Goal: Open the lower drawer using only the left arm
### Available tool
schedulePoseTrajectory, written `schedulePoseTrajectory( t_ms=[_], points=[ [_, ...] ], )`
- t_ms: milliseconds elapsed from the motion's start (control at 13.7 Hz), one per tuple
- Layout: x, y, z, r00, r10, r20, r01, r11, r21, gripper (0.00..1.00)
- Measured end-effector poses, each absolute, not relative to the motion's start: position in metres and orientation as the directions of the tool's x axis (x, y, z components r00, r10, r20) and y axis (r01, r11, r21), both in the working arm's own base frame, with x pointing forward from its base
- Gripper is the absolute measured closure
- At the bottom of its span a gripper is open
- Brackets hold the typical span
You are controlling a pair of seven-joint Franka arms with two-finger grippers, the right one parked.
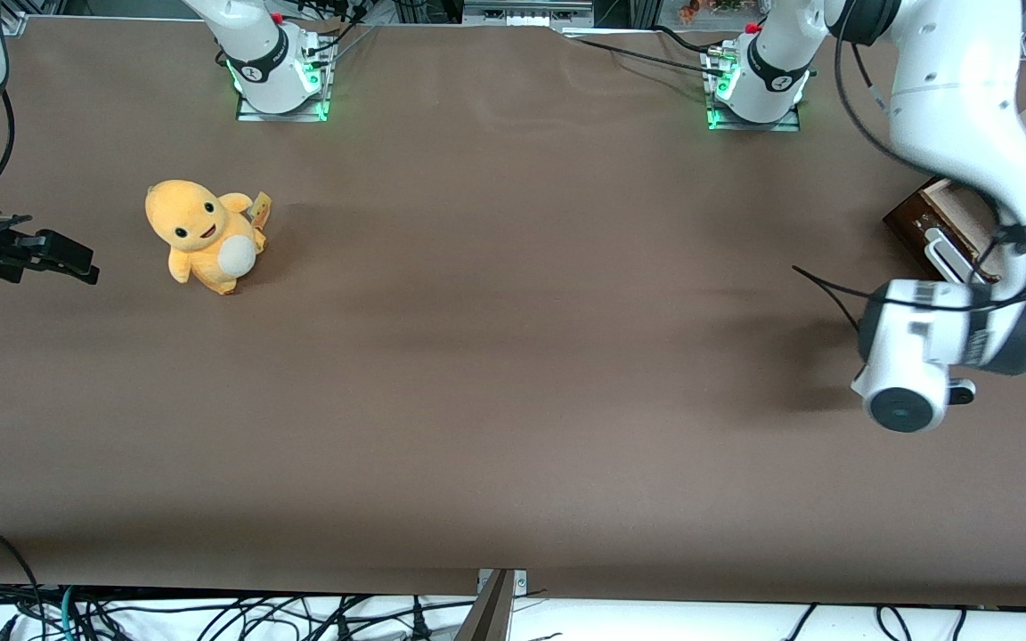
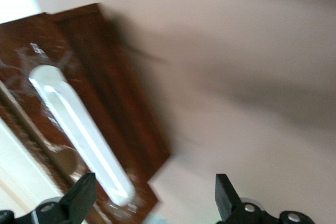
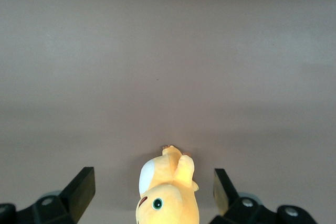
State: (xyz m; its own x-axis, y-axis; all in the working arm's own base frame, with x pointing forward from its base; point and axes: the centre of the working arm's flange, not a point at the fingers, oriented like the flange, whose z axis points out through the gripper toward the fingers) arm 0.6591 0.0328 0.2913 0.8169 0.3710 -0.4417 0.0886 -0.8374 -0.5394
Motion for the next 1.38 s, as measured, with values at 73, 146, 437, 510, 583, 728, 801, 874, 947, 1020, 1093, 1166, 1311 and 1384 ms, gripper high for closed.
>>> schedulePoseTrajectory(
  t_ms=[73,146,437,510,583,728,801,874,947,1020,1093,1166,1311,1384],
  points=[
    [0.664,0.023,0.315,0.827,0.363,-0.43,0.143,-0.875,-0.463,0.0],
    [0.666,0.013,0.338,0.838,0.351,-0.417,0.187,-0.904,-0.385,0.0],
    [0.677,-0.012,0.422,0.911,0.306,-0.277,0.279,-0.951,-0.134,0.0],
    [0.675,-0.014,0.442,0.923,0.29,-0.253,0.271,-0.957,-0.107,0.0],
    [0.672,-0.014,0.459,0.939,0.251,-0.234,0.237,-0.968,-0.085,0.0],
    [0.667,-0.01,0.482,0.965,0.163,-0.207,0.155,-0.987,-0.052,0.0],
    [0.665,-0.002,0.492,0.97,0.144,-0.194,0.138,-0.99,-0.041,0.0],
    [0.663,0.007,0.501,0.975,0.129,-0.182,0.125,-0.992,-0.031,0.0],
    [0.66,0.013,0.51,0.979,0.115,-0.17,0.113,-0.993,-0.024,0.0],
    [0.658,0.015,0.518,0.982,0.104,-0.157,0.102,-0.995,-0.018,0.0],
    [0.655,0.015,0.526,0.985,0.097,-0.146,0.095,-0.995,-0.015,0.0],
    [0.654,0.013,0.531,0.986,0.091,-0.138,0.09,-0.996,-0.012,0.0],
    [0.652,0.01,0.536,0.989,0.071,-0.132,0.071,-0.997,-0.008,0.0],
    [0.651,0.009,0.539,0.99,0.062,-0.128,0.062,-0.998,-0.006,0.0]
  ],
)
